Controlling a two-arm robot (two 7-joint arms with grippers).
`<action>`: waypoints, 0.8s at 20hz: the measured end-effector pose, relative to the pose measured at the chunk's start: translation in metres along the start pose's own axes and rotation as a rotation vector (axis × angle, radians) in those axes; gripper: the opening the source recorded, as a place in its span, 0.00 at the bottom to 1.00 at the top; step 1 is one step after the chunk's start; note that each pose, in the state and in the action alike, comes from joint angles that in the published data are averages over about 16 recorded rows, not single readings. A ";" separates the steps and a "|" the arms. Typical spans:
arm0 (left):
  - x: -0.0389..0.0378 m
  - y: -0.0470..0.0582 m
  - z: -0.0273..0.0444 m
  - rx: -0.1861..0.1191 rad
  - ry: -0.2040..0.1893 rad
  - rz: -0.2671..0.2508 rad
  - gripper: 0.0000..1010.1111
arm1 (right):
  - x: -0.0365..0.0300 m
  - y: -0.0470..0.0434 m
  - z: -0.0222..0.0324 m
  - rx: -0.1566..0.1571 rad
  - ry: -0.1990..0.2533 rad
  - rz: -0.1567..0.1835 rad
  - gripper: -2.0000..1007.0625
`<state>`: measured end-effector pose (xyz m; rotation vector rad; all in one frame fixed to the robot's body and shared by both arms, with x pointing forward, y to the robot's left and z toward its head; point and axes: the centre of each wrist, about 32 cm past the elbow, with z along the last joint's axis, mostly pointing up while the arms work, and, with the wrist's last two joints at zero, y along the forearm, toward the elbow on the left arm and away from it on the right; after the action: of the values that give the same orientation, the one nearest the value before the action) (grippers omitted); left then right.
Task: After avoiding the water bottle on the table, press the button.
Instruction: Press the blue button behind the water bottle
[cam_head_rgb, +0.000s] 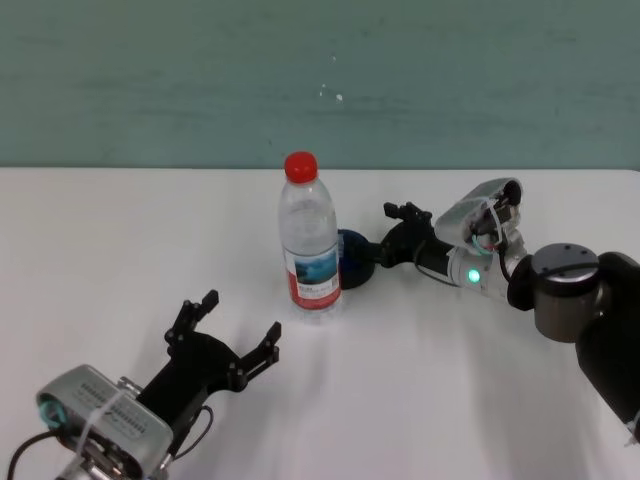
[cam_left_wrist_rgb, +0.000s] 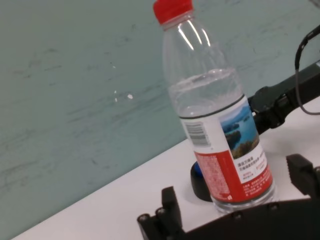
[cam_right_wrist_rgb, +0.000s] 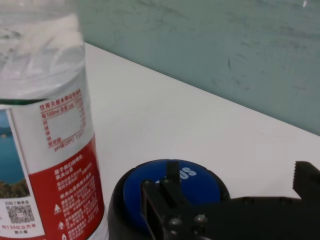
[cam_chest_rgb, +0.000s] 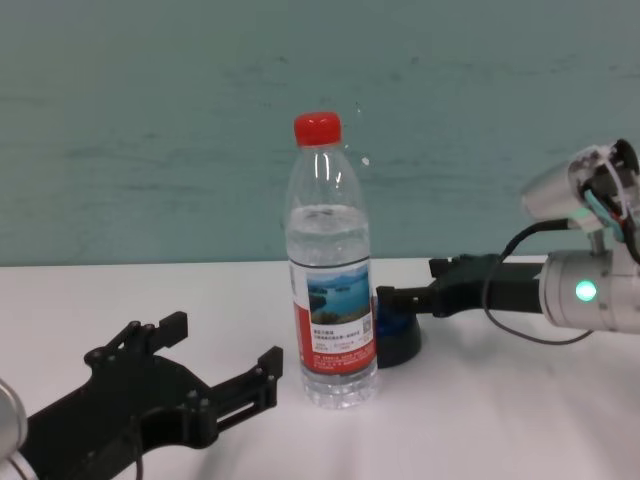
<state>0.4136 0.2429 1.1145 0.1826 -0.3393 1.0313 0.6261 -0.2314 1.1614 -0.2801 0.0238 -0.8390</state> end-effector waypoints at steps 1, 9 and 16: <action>0.0000 0.000 0.0000 0.000 0.000 0.000 0.99 | 0.0000 0.0012 -0.0010 -0.002 0.001 0.000 1.00; 0.0000 0.000 0.0000 0.000 0.000 0.000 0.99 | -0.0015 0.0073 -0.0070 -0.005 0.005 0.003 1.00; 0.0000 0.000 0.0000 0.000 0.000 0.000 0.99 | -0.0051 0.0011 -0.0014 0.023 -0.005 0.000 1.00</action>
<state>0.4136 0.2429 1.1145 0.1826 -0.3393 1.0313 0.6233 -0.2273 1.1593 -0.2603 0.0090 -0.8379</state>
